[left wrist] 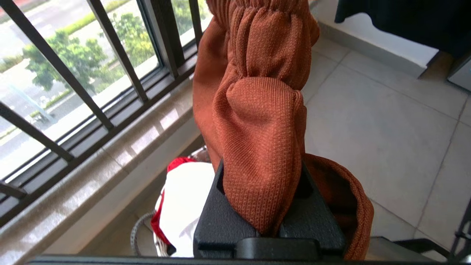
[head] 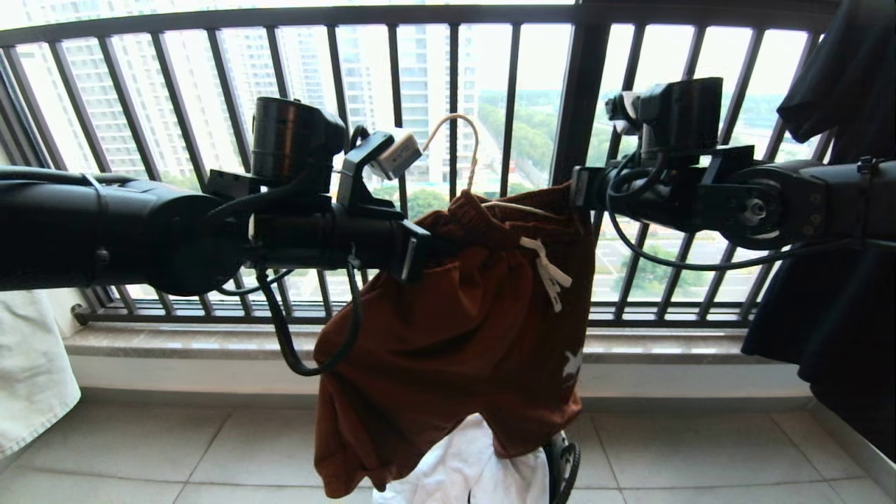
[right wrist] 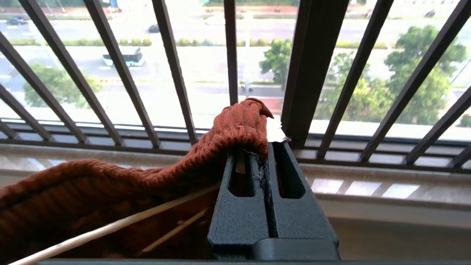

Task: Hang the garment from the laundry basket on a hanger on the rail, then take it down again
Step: Hang the clothes on the clothes rack

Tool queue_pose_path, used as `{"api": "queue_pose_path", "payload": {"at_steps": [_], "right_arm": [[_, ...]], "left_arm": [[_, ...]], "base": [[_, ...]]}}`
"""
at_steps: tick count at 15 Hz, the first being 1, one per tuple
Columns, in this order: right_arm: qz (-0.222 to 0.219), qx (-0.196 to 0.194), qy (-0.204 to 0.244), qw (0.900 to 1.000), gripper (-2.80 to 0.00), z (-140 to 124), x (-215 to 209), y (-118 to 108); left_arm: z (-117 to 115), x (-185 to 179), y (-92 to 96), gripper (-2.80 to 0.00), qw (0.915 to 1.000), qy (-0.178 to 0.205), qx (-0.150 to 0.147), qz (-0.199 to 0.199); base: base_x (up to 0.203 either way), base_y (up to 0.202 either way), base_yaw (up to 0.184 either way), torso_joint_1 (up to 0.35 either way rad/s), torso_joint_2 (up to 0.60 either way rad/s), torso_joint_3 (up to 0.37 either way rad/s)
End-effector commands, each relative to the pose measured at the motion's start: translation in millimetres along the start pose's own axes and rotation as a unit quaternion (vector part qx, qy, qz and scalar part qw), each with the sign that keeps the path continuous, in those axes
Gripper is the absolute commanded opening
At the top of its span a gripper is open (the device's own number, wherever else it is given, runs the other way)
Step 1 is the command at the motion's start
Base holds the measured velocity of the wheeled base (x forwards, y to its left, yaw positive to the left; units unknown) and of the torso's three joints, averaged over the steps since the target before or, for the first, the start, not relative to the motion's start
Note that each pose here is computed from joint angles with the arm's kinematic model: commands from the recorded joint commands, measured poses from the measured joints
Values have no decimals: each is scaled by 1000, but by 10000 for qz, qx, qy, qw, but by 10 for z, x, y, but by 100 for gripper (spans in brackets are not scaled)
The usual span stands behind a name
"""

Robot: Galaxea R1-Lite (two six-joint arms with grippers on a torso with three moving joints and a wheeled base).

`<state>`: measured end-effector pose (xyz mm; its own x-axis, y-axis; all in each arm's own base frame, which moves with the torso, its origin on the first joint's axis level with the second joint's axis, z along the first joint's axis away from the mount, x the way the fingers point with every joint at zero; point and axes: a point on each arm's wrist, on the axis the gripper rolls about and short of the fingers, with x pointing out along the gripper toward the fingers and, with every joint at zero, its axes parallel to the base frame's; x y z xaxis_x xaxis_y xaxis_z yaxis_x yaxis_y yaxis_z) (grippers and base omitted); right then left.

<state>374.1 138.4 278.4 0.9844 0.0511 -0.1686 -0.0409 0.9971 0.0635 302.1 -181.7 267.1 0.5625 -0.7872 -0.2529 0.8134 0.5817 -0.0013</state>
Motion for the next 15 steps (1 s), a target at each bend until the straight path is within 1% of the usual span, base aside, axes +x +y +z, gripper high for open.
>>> {"api": "queue_pose_path", "payload": {"at_steps": [1,3,5,6,8,9,11,15], "right_arm": [[44,-107,-329,9994,-280,163,-105,191],[-60,-291,-560,9980,-280,263,-198,338],[-78,-420,-788,9960,-280,336,-286,489],[-116,-505,-931,9943,-280,382,-325,547],[-156,-639,-1192,9907,-280,468,-404,662],[-138,-683,-1266,9895,-280,494,-454,729],[-92,-772,-1311,9883,-280,498,-528,867],[25,-1029,-1256,9867,-280,395,-549,1079]], "left_arm": [[-83,127,47,-280,9995,-301,77,21],[-131,206,77,-280,9993,-359,36,27],[-124,241,94,-280,9990,-425,-94,35],[-109,262,109,-280,9982,-591,-115,48],[-104,363,156,-280,9939,-1084,-140,104],[-123,420,185,-280,9917,-1252,-228,159],[-132,455,200,-280,9906,-1310,-279,273],[-108,459,206,-280,9898,-1361,-293,302]], "base": [[0,0,0,0,0,0],[0,0,0,0,0,0],[0,0,0,0,0,0],[0,0,0,0,0,0],[0,0,0,0,0,0],[0,0,0,0,0,0],[0,0,0,0,0,0],[0,0,0,0,0,0]]}}
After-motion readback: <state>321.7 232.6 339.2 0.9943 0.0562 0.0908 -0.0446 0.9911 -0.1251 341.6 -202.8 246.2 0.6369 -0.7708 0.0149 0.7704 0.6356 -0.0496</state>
